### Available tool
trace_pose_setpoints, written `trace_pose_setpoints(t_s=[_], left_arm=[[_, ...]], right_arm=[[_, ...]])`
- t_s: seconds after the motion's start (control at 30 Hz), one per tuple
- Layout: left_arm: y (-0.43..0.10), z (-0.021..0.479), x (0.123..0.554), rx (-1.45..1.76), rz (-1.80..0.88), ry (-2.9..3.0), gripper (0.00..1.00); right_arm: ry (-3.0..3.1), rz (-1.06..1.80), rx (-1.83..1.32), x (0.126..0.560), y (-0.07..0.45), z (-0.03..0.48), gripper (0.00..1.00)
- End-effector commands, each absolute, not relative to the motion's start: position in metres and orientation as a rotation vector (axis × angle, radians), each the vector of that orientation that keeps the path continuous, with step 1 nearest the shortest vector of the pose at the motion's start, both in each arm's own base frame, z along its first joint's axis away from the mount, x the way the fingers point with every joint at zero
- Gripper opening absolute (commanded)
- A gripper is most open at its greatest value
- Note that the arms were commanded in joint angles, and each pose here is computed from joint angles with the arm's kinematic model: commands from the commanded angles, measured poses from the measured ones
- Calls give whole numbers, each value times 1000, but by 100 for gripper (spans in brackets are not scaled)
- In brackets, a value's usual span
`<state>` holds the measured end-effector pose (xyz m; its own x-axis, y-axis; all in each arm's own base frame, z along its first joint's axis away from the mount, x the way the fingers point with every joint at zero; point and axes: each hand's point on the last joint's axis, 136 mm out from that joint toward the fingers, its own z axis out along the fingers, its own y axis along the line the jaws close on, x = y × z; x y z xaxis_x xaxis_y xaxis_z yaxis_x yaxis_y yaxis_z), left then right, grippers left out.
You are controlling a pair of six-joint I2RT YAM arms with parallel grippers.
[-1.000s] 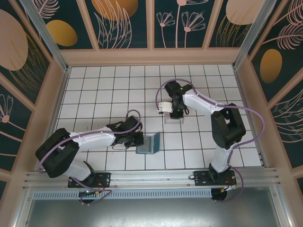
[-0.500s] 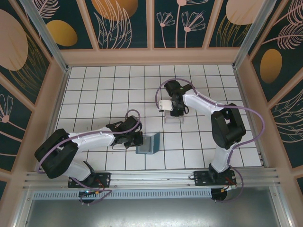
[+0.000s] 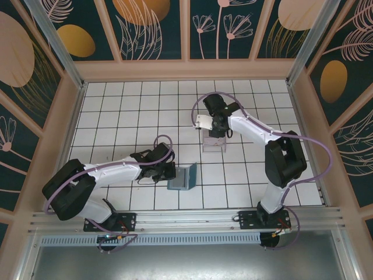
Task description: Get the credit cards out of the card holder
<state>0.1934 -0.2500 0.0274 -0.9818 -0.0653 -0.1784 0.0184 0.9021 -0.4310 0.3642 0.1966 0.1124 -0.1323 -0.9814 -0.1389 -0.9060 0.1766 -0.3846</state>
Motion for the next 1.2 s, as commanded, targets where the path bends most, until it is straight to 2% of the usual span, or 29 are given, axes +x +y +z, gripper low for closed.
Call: trace_pose_setpoints(t_s=[0.0,0.13,0.37,0.6,0.8,1.17], left_arm=[[-251,40,200,-43,-658,2841,8],[-251,49,203,-50,-659,2817,8],[-246,55,207,-64,-628,2793,8],[-239,56,209,-126,-661,2775,9],[-235,55,209,-147,-684,2777,9],[-216,56,208,-239,-721,2750,8]], right_arm=[[2132,-141,-1516,369,214,159,28],[2217,81,-1265,357,237,178,29],[2404,494,-775,326,269,192,25],[2701,827,-302,276,289,163,23],[2811,1040,-233,227,322,144,19],[2919,976,-179,198,348,110,21]])
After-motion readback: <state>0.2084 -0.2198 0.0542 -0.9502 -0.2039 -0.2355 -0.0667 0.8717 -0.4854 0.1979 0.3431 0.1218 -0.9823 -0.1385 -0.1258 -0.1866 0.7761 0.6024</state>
